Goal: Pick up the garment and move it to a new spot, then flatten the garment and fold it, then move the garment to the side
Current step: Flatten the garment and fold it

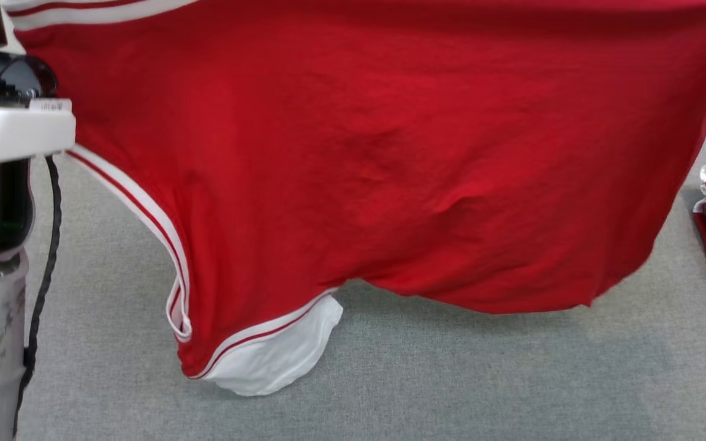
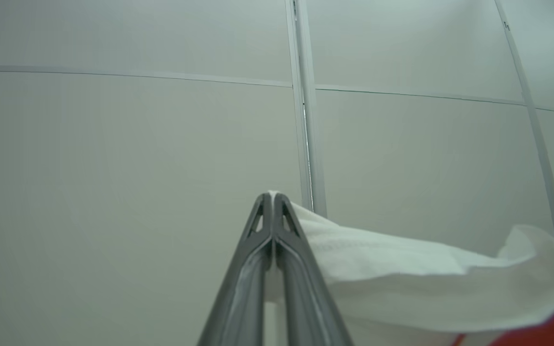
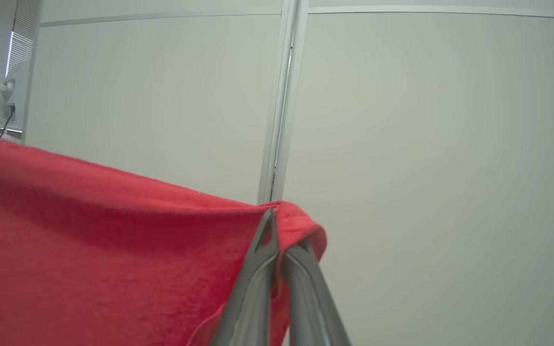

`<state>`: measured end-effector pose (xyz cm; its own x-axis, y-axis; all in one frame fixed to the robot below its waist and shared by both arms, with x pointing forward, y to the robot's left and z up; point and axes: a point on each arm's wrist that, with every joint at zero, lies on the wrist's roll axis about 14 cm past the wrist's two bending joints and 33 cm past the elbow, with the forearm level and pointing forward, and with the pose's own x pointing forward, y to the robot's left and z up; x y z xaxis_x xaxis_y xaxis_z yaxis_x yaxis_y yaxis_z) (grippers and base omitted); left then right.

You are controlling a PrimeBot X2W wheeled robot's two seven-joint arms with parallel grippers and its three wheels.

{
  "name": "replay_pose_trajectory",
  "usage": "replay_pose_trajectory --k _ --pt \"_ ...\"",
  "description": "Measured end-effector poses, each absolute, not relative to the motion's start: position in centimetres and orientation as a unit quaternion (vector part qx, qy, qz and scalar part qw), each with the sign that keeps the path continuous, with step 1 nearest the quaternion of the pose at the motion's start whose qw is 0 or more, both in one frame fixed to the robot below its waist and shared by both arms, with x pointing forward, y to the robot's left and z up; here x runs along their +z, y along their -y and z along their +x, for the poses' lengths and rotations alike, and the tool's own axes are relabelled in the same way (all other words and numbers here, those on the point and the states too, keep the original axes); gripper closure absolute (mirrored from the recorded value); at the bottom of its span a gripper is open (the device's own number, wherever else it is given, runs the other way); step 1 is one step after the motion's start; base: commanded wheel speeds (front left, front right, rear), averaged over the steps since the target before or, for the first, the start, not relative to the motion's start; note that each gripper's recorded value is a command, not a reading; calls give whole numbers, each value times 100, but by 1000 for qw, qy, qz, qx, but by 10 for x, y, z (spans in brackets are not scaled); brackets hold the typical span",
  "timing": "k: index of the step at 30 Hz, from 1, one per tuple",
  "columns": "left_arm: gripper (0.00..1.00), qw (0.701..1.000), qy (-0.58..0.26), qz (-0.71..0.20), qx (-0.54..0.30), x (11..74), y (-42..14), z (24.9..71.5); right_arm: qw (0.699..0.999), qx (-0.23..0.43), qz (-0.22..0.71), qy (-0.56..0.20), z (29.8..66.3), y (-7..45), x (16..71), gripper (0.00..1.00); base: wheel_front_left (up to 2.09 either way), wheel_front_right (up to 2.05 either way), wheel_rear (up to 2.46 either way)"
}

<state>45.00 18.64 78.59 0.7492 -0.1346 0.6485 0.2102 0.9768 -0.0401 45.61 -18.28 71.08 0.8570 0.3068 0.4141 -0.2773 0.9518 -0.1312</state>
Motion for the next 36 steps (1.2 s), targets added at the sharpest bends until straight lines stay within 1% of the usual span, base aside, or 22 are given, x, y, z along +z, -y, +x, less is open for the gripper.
replay_pose_trajectory --k 7,8,16,19,23,26,29,33,36 --pt "100 944 305 -84 -97 776 -180 515 965 145 -15 216 507 184 716 100 0 0 0" --pt "100 944 305 -84 -97 776 -180 515 965 145 -15 216 507 184 716 100 0 0 0" --pt "100 954 275 -91 -80 755 -183 598 968 158 18 195 587 161 707 100 0 0 0" --pt "100 967 226 -91 -76 722 -178 625 972 157 35 173 611 154 690 100 0 0 0" --pt "100 983 139 -101 -66 657 -175 648 980 151 55 116 634 144 648 100 0 0 0" --pt "100 989 73 -111 -58 604 -172 653 983 153 72 65 642 131 609 100 0 0 0" --pt "100 991 -3 -125 -46 540 -169 647 985 151 87 8 643 121 561 100 0 0 0" --pt "100 986 -78 -142 -33 474 -166 629 981 150 107 -54 631 110 505 100 0 0 0" --pt "100 980 -111 -162 -18 441 -168 616 977 154 123 -81 619 102 476 100 0 0 0"
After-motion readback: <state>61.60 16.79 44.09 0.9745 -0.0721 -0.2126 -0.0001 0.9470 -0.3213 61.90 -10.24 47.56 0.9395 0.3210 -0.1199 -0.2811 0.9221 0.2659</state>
